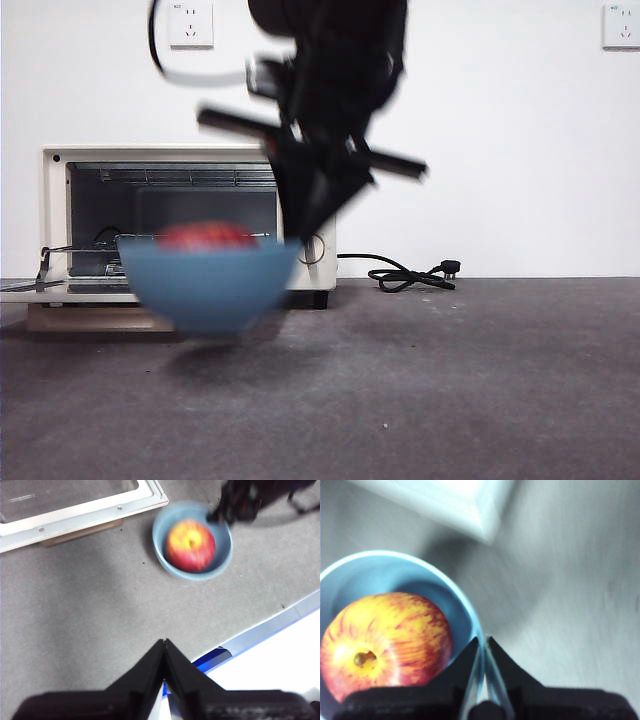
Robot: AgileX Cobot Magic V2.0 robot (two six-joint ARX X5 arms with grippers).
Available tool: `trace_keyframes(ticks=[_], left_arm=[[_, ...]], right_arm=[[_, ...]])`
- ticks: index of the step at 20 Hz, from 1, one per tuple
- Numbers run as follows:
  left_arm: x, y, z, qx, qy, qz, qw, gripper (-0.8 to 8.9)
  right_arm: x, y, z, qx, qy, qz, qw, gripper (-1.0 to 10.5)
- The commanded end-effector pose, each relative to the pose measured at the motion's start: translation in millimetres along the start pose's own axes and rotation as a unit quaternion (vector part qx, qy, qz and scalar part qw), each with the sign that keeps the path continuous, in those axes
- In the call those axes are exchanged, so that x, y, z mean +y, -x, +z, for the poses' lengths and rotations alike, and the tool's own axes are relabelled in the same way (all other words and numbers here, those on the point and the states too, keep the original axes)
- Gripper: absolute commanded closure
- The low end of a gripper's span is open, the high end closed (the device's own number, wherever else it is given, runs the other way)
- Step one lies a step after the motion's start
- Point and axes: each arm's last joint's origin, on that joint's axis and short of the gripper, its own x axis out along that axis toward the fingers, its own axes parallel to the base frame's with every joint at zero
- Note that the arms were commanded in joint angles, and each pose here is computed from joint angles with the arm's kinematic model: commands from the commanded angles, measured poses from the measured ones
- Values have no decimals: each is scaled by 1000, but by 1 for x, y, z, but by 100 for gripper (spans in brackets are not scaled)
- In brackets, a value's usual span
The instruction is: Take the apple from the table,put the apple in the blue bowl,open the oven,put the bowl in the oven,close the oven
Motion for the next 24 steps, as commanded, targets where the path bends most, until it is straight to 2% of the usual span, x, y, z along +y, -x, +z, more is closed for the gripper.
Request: trace_keyframes(ticks=[1, 7, 11, 14, 19, 24], left_arm=[[0, 0, 0, -2, 11, 1, 1000, 818], [1, 0, 0, -3, 29, 14, 999, 818], [1, 1, -1, -4, 28, 14, 999, 818], [0, 2, -2, -6, 28, 14, 1000, 818], [0, 2, -2, -6, 28, 14, 1000, 818], [0, 2, -2, -6, 28, 14, 999, 818]], right_arm=[[10, 16, 21, -44, -7, 21, 999, 958], [19, 16, 92, -86, -26, 39, 995, 958], [13, -2, 127, -100, -69, 41, 992, 958], [3, -17, 137, -99, -100, 48, 989, 958], [-24, -29, 143, -97, -146, 32, 984, 958], [-34, -31, 150, -122, -179, 19, 976, 958]])
